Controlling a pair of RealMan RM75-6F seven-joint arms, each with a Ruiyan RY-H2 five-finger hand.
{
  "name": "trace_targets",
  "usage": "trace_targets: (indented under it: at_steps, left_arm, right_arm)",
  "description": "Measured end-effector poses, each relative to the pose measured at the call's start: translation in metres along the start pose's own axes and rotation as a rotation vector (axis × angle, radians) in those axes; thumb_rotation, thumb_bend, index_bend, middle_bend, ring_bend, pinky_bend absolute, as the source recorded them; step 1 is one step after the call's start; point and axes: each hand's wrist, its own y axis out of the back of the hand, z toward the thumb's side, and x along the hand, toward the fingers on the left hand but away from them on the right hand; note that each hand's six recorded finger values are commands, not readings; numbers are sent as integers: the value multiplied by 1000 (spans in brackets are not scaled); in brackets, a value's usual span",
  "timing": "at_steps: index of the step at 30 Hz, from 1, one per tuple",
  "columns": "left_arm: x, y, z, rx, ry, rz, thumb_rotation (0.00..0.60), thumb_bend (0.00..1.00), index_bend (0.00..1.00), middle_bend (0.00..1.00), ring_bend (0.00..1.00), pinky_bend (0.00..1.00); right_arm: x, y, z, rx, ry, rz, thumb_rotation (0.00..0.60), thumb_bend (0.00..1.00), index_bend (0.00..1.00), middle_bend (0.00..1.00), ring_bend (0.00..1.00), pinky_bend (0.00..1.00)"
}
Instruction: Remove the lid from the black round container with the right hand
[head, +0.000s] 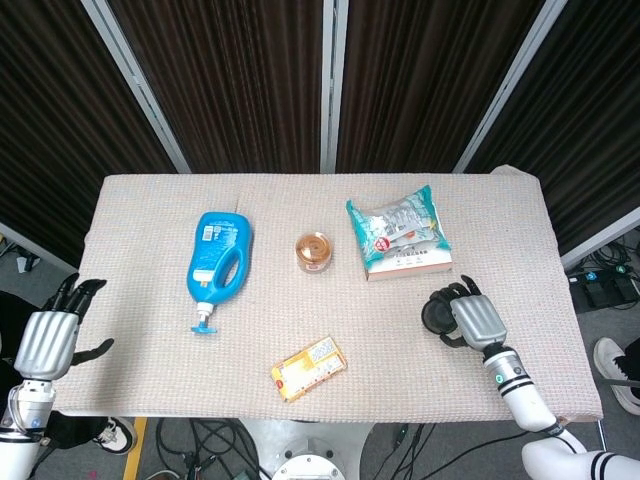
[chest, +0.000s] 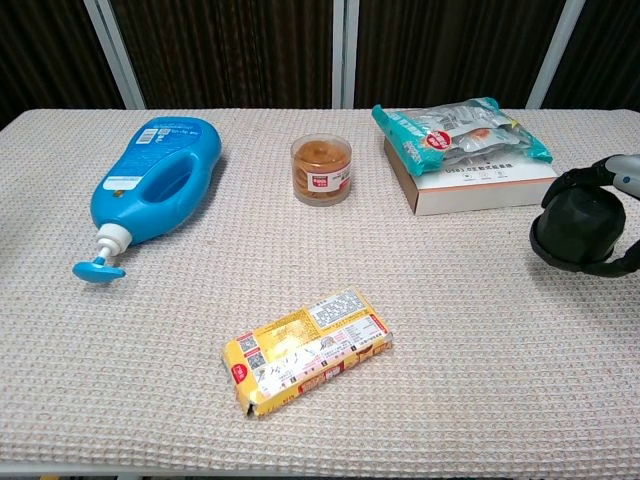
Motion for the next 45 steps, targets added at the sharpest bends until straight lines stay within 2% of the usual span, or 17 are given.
trace_targets:
  at_steps: [7, 13, 16, 20, 23, 31, 36, 45]
  left_arm:
    - [-1, 1, -3, -1, 7, 6, 600, 133, 156, 154, 62, 313]
    - [-1, 0, -3, -1, 6, 4, 600, 132, 155, 154, 62, 313]
    - [-2, 0, -4, -3, 9, 4, 600, 132, 155, 153, 62, 313]
    - [-4, -1, -6, -5, 16, 0, 600, 133, 155, 154, 62, 313]
    - [-4, -1, -6, -5, 17, 2, 600, 133, 155, 154, 62, 313]
    - [-3, 2, -6, -6, 12, 9, 600, 133, 155, 154, 62, 313]
    - [-3, 1, -5, -5, 11, 7, 600, 133, 156, 154, 62, 313]
    - [-2, 2, -4, -5, 7, 8, 600, 133, 156, 154, 62, 313]
  right_arm:
    - [-5, -14, -4, -4, -9, 12, 600, 148, 391, 474, 141, 0]
    - [-7, -21, -6, 5, -22, 30, 600, 57, 348, 448, 123, 0]
    - [-7, -24, -6, 16, -22, 44, 600, 24, 281, 397, 89, 0]
    - [-7, -25, -7, 25, -22, 68, 600, 0, 143, 291, 20, 0]
    - [-6, -25, -9, 29, -25, 92, 600, 0, 111, 254, 1, 0]
    - [1, -14, -8, 29, -23, 63, 600, 0, 109, 247, 0, 0]
    - [4, -11, -10, 28, -29, 47, 600, 0, 107, 283, 0, 0]
    - [5, -8, -7, 10, -28, 14, 600, 15, 270, 352, 19, 0]
